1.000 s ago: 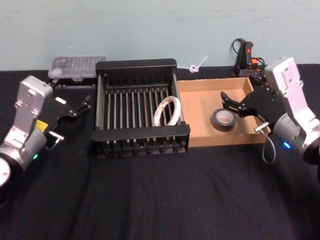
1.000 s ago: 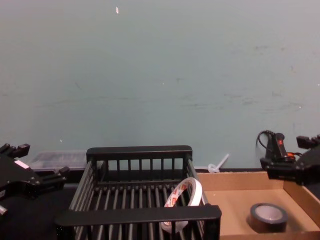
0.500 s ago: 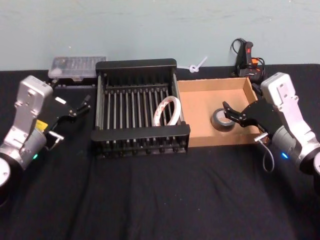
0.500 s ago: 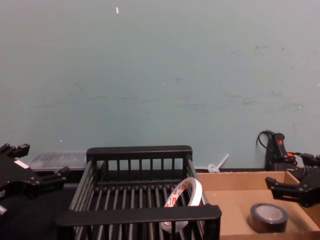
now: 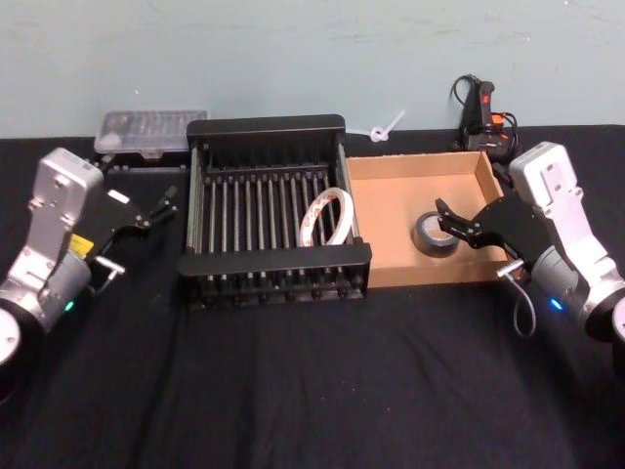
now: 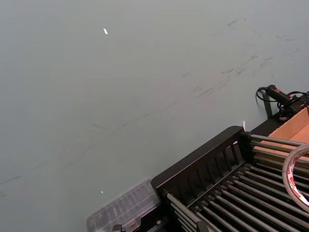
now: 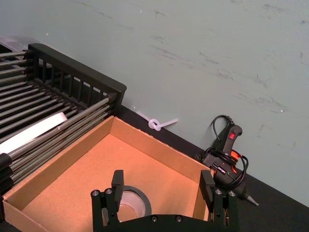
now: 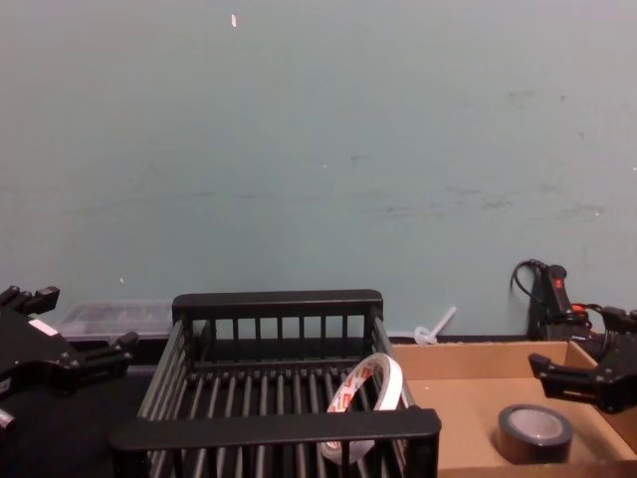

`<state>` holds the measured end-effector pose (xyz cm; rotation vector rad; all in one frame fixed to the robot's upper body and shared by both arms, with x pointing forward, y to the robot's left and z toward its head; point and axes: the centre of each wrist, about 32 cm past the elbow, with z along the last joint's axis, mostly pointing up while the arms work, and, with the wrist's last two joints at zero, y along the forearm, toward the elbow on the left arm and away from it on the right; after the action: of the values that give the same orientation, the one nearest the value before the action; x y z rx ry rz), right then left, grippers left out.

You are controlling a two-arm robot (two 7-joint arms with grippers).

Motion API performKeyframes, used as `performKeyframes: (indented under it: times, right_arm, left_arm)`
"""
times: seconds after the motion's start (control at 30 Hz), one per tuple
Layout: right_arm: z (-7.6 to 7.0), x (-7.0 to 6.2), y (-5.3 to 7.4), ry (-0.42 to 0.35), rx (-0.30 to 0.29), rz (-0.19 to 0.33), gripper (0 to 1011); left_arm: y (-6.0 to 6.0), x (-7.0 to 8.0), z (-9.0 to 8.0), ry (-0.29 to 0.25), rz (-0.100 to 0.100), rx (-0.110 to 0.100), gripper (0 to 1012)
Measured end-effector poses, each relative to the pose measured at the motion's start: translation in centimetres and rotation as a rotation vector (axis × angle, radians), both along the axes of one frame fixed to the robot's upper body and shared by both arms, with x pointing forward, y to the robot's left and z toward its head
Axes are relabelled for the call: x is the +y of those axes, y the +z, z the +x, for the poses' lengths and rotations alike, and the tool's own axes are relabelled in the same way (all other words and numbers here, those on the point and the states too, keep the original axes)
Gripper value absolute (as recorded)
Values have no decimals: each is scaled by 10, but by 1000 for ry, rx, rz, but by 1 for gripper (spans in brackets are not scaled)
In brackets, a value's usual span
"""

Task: Pick up the white tape and place it into the black box , Pick up the silver tape and place it into the brown box.

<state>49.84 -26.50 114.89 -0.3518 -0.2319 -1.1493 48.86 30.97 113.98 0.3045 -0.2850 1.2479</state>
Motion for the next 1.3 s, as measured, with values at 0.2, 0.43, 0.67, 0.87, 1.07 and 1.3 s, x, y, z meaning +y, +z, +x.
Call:
performKeyframes:
  times: [0.2, 0.43, 0.67, 0.87, 1.07, 1.3]
  right_arm:
    - [0, 0, 0, 1, 0, 0, 1000]
    - [0, 0, 0, 2, 0, -1, 1000]
    - [0, 0, 0, 2, 0, -1, 1002]
    - [0, 0, 0, 2, 0, -1, 1000]
    - [0, 0, 0, 2, 0, 0, 1000]
    - [0, 0, 0, 2, 0, 0, 1000]
  left_arm:
    - [0, 0, 0, 0, 0, 0, 1001]
    - [0, 0, 0, 0, 0, 0, 1001]
    - [0, 0, 0, 0, 0, 0, 1001]
    - [0, 0, 0, 0, 0, 0, 1001]
    - [0, 0, 0, 0, 0, 0, 1001]
    - [0, 0, 0, 0, 0, 0, 1001]
